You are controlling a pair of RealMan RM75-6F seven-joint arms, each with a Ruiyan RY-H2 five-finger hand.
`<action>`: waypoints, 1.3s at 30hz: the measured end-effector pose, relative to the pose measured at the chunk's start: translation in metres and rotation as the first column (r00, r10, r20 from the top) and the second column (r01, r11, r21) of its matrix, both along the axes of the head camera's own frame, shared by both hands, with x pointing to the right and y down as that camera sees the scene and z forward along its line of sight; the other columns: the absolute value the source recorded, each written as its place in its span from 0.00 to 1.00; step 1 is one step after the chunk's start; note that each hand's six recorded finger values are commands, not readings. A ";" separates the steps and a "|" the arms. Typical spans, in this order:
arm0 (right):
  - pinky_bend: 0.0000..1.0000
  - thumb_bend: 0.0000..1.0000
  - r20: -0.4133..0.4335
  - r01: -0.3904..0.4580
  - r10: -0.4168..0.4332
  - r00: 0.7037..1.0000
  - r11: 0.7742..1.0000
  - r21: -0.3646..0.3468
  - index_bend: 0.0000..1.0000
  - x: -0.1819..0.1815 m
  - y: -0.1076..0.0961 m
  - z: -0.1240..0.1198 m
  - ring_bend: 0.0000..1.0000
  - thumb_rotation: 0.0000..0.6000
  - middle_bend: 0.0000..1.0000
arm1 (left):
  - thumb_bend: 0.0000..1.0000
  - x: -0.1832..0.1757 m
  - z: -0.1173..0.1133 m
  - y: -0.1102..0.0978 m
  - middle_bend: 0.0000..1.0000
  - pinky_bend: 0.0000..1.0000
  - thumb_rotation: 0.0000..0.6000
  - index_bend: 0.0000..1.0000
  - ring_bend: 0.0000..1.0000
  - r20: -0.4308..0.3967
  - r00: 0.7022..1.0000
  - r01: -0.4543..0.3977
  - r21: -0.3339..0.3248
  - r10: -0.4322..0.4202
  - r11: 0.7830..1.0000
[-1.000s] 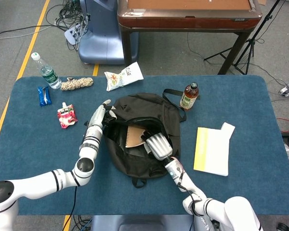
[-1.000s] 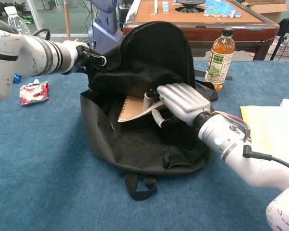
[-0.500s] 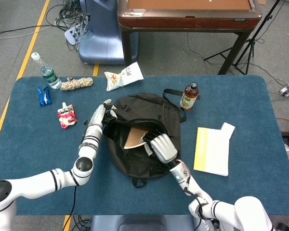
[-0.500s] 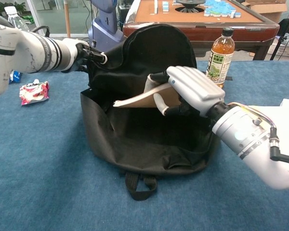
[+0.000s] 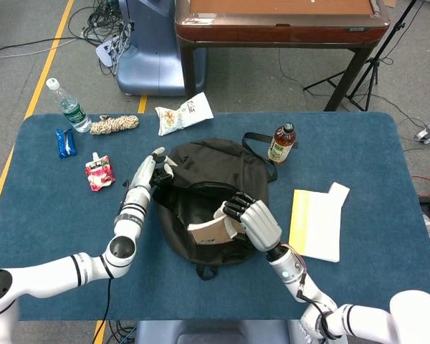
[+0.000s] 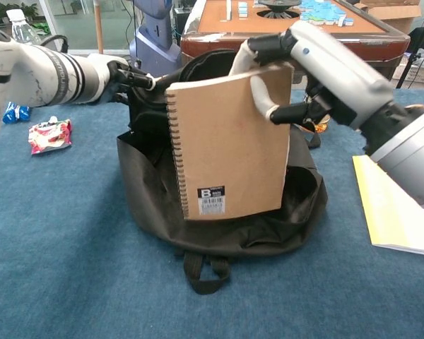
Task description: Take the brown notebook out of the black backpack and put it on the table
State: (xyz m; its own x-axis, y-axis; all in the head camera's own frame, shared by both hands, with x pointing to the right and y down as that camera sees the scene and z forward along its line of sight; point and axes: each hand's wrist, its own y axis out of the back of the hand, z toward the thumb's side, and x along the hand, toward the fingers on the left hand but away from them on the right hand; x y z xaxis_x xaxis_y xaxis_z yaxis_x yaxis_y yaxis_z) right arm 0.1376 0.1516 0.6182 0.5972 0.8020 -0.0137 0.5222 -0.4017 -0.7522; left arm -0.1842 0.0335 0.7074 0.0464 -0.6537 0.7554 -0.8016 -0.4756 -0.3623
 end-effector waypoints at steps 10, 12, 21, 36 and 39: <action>0.36 0.70 0.015 -0.053 0.053 0.998 0.998 0.013 0.86 0.050 -0.018 -0.067 0.42 1.00 0.53 | 0.51 0.006 -0.021 0.013 0.00 0.05 0.58 0.10 0.00 -0.032 0.993 -0.109 0.068 0.112 0.992; 0.36 0.70 0.006 -0.061 0.061 0.998 0.998 0.010 0.86 0.056 -0.020 -0.073 0.42 1.00 0.53 | 0.50 0.006 -0.026 0.016 0.00 0.05 0.57 0.06 0.00 -0.030 0.990 -0.135 0.087 0.138 0.987; 0.36 0.70 -0.086 -0.081 0.079 0.993 0.996 -0.030 0.86 0.081 -0.020 -0.074 0.42 1.00 0.53 | 0.44 -0.006 -0.049 0.037 0.00 0.05 0.58 0.03 0.00 0.022 0.966 -0.256 0.161 0.256 0.953; 0.34 0.68 -0.140 -0.261 0.223 0.965 0.873 -0.412 0.73 0.100 -0.042 -0.013 0.28 1.00 0.33 | 0.42 -0.055 -0.047 0.032 0.00 0.05 0.58 0.03 0.00 0.129 0.969 -0.230 0.180 0.209 0.956; 0.17 0.68 -0.157 -0.272 0.223 0.962 0.827 -0.493 0.20 0.093 -0.046 0.004 0.09 1.00 0.07 | 0.42 -0.064 -0.046 0.029 0.00 0.05 0.58 0.03 0.00 0.146 0.970 -0.218 0.179 0.193 0.960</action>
